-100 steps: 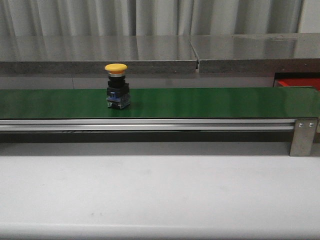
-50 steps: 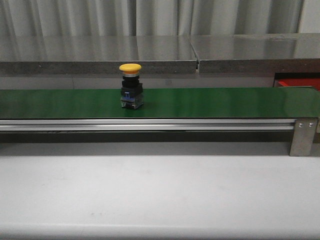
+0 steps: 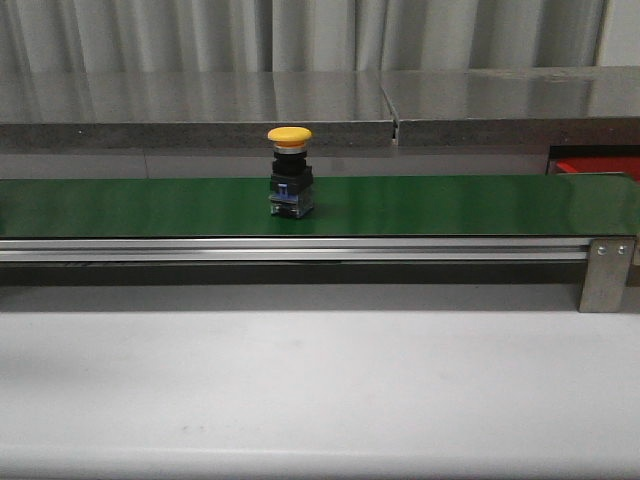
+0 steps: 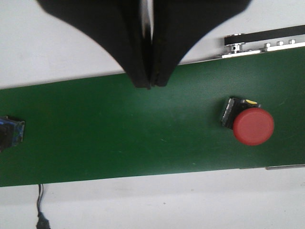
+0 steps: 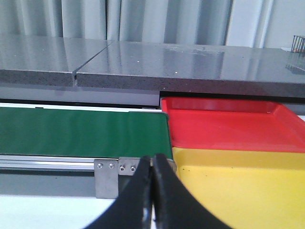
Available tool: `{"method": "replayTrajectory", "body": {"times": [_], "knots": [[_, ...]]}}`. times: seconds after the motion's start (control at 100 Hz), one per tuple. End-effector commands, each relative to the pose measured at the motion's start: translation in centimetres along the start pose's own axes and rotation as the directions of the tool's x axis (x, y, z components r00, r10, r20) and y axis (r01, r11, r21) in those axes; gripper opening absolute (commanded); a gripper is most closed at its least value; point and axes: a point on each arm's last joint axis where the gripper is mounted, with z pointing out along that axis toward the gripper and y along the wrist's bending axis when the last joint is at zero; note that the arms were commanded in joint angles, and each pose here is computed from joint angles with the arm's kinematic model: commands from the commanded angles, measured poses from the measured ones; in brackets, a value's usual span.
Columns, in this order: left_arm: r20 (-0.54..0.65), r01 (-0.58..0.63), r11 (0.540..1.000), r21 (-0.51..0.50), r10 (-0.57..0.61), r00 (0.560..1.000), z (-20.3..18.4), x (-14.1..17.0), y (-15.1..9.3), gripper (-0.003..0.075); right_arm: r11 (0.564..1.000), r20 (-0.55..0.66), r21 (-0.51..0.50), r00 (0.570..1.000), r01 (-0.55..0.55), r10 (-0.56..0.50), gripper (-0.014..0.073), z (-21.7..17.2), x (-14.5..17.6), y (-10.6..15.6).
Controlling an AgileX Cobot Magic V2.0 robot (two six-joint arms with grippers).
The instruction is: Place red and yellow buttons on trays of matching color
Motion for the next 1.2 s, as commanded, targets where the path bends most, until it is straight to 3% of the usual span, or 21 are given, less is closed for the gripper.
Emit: {"method": "replayTrajectory", "body": {"times": [0.0, 0.45, 0.78, 1.19], "knots": [[0.141, -0.032, 0.999, 0.027, 0.028, 0.990, -2.7, 0.1, -1.6, -0.0020, 1.000, 0.117, 0.000, 0.993, 0.013, -0.013, -0.0117, -0.3, -1.5, 0.0], [0.195, -0.071, 0.996, 0.061, 0.057, 0.979, -5.8, 6.7, -3.1, -0.0020, 1.000, 0.120, 0.000, 0.993, 0.013, -0.013, -0.0117, -0.3, -1.6, 0.0], [0.278, -0.084, 0.994, 0.065, 0.063, 0.958, -9.2, 12.6, -3.0, -0.0020, 1.000, 0.220, -0.005, 0.975, 0.014, -0.013, -0.0117, -0.5, -2.7, 0.1], [0.342, -0.107, 0.992, 0.061, 0.080, 0.936, -11.0, 18.8, -2.7, -0.0020, 1.000, 0.118, 0.002, 0.993, 0.021, -0.021, -0.0117, 0.5, -6.8, 0.2]]}}
